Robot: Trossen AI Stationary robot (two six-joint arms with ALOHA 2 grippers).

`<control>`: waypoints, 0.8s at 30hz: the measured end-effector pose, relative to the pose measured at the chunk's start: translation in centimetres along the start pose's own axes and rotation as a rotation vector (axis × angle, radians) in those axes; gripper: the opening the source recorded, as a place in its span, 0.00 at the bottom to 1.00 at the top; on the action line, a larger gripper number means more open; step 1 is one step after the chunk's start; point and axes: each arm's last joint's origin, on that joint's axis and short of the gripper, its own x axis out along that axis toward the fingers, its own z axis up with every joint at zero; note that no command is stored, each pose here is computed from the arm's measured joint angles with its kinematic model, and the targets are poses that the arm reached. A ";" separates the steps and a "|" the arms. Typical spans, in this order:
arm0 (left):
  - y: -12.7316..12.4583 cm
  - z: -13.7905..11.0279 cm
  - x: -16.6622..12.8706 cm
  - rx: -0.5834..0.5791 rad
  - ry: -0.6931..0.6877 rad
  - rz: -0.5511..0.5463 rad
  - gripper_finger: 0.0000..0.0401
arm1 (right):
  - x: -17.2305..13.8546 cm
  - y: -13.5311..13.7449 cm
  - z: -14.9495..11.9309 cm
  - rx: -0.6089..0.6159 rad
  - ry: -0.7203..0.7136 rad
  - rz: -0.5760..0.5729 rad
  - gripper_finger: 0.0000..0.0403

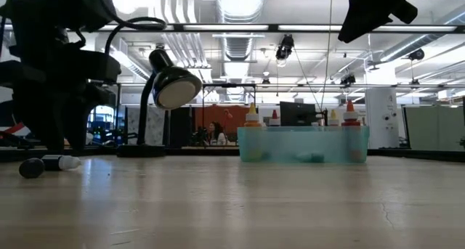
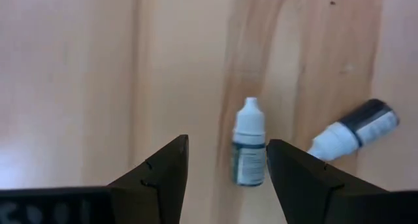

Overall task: Pick & Place food coloring
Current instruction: Put the green food coloring bottle into the green bin

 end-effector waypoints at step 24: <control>0.7 -0.6 2.9 0.003 0.022 0.002 0.11 | 0.1 0.0 0.0 0.022 -0.008 -0.005 0.17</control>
